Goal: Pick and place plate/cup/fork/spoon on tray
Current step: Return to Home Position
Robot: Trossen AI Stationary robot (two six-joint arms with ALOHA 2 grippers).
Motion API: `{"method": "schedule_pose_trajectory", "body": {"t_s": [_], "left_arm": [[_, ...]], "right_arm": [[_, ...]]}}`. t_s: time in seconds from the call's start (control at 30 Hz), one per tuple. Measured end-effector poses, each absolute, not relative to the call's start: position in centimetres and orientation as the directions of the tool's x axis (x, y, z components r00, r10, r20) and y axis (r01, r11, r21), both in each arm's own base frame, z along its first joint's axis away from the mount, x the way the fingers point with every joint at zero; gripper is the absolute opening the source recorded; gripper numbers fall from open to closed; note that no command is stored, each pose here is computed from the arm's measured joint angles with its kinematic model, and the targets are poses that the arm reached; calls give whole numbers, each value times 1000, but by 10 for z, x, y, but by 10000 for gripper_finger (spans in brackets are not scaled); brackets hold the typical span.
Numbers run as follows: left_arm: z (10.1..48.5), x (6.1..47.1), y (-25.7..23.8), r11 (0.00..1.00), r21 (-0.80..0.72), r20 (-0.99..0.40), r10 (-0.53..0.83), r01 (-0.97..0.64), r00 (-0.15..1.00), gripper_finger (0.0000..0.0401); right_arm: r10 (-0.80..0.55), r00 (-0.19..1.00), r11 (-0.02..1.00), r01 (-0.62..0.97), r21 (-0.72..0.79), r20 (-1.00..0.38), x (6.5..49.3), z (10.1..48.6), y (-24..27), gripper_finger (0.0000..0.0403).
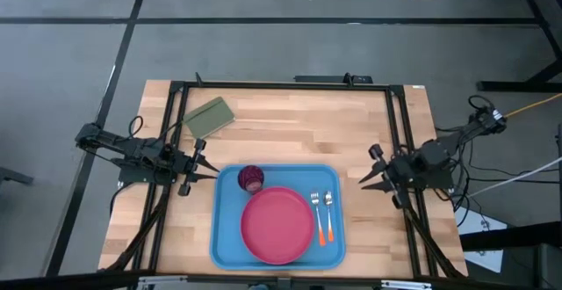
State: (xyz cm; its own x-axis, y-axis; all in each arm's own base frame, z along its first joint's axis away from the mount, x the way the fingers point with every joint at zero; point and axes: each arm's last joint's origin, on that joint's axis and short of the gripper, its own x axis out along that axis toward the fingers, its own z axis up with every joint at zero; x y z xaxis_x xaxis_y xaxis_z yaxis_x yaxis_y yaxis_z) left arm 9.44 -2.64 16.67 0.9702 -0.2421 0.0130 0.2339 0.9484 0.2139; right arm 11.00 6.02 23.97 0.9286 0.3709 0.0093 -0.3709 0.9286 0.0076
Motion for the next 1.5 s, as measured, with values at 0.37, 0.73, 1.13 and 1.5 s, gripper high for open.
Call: {"method": "schedule_pose_trajectory", "body": {"t_s": [0.37,0.73,1.13,1.5], "left_arm": [[167,94,-27,965,87,14,-249,247,968,83],[168,94,-29,947,10,18,-321,321,947,83],[169,94,-27,950,-16,17,-310,311,950,83],[167,97,-12,989,-24,17,-148,148,989,83]], "right_arm": [[330,936,943,-332,-3,118,88,197,46,79],[222,971,975,-220,-24,90,87,174,41,79],[273,961,946,-258,-194,53,90,170,36,79],[227,973,960,-219,-175,28,95,168,22,79]]}}
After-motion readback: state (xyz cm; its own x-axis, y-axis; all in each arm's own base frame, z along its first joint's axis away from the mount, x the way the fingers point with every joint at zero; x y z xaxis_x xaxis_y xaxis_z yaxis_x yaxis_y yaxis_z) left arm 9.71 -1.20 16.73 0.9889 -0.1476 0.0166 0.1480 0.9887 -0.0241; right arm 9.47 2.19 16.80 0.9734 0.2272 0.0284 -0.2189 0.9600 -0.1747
